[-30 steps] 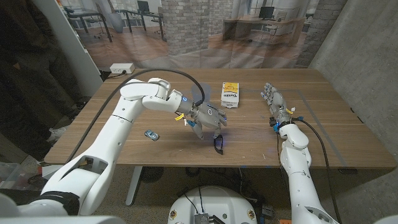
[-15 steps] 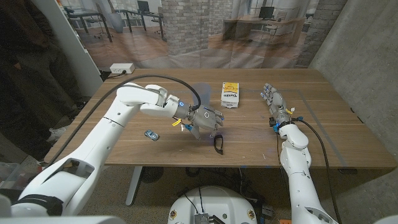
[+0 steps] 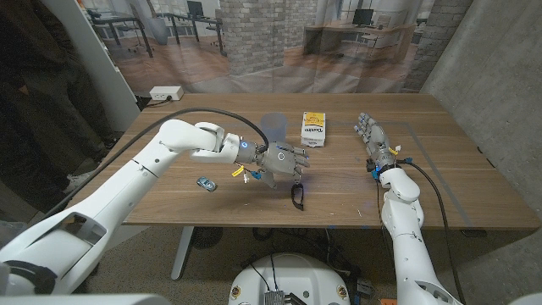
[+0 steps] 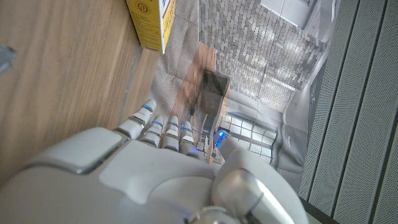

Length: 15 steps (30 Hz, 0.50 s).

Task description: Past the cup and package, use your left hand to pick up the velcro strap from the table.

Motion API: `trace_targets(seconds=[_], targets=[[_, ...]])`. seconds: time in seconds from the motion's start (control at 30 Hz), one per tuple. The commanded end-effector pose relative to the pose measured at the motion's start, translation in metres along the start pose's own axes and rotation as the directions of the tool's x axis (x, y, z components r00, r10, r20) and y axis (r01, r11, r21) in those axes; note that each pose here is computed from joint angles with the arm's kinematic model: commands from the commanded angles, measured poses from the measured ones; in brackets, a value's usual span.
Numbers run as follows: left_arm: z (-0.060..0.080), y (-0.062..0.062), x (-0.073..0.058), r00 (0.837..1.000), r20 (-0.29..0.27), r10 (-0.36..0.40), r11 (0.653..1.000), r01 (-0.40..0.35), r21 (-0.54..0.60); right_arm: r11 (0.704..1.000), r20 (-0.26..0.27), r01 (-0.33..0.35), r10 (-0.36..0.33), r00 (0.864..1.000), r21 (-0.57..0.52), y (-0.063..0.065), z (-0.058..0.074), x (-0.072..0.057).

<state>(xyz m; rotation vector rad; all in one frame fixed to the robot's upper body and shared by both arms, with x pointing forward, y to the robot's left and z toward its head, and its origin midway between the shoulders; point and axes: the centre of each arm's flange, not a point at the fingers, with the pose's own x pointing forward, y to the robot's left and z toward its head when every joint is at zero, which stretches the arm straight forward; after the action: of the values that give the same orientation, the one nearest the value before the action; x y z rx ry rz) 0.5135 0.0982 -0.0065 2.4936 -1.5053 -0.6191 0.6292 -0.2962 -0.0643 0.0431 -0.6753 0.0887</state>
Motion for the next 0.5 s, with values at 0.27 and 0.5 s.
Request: trace_targets(seconds=[0.27, 0.5], targets=[[-0.001, -0.008, 0.009, 0.997, 0.044, 0.061, 0.996, -0.057, -0.072, 0.999, 0.035, 0.035, -0.034, 0.999, -0.024, -0.004, 0.005, 0.005], [-0.003, -0.013, 0.016, 0.997, 0.059, 0.049, 0.993, -0.043, -0.106, 0.999, 0.042, 0.044, -0.043, 0.998, -0.027, -0.007, 0.003, 0.006]])
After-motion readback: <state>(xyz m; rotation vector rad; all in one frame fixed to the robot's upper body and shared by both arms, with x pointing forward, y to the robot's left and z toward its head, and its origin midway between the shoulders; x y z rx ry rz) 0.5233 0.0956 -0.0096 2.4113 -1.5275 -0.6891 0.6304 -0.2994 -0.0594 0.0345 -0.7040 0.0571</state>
